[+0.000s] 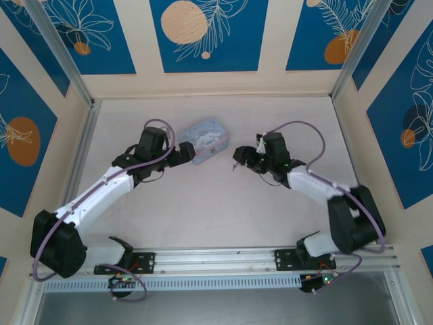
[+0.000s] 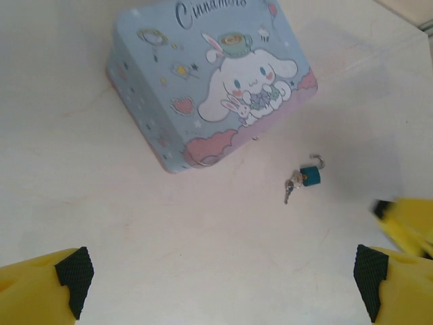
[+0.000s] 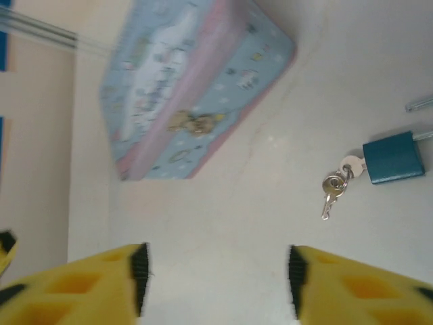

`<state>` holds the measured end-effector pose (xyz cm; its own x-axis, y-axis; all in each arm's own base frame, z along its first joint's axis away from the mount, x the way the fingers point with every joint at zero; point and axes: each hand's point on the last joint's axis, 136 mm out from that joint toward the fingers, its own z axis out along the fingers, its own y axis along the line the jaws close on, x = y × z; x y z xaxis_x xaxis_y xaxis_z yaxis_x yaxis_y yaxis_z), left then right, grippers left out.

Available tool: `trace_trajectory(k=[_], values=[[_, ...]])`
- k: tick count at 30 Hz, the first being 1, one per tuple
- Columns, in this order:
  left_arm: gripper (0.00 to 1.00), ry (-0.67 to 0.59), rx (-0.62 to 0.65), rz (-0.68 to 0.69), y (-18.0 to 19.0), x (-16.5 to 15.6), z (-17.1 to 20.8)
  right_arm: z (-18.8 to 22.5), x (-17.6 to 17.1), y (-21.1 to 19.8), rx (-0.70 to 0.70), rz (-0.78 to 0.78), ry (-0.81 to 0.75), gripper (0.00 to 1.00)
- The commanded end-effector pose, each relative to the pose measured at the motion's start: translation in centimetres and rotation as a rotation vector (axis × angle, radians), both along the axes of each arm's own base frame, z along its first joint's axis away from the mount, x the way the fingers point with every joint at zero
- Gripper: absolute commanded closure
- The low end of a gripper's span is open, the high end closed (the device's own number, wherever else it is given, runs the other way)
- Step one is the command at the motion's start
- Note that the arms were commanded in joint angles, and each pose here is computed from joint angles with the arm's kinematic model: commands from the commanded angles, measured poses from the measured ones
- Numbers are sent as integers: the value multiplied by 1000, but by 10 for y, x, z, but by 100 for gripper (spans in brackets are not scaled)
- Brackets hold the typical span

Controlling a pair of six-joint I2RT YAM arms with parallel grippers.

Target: Unlock a padlock with a key

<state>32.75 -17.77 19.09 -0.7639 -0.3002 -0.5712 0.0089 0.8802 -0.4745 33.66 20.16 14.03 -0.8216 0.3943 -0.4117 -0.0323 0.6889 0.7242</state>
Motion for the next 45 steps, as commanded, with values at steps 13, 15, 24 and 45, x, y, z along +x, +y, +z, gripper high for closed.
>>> trace_trajectory(k=[13,15,24,45], values=[[0,-424,745,353,148,2,39,74,1,-155,-548,-431,-317,1],[0,-459,779,314,152,7,31,69,9,-166,-621,-434,-358,0],[0,-484,761,276,176,33,-47,23,32,-200,-699,-489,-377,0],[0,-478,518,31,156,71,-106,-46,59,-184,-683,-274,-555,1]])
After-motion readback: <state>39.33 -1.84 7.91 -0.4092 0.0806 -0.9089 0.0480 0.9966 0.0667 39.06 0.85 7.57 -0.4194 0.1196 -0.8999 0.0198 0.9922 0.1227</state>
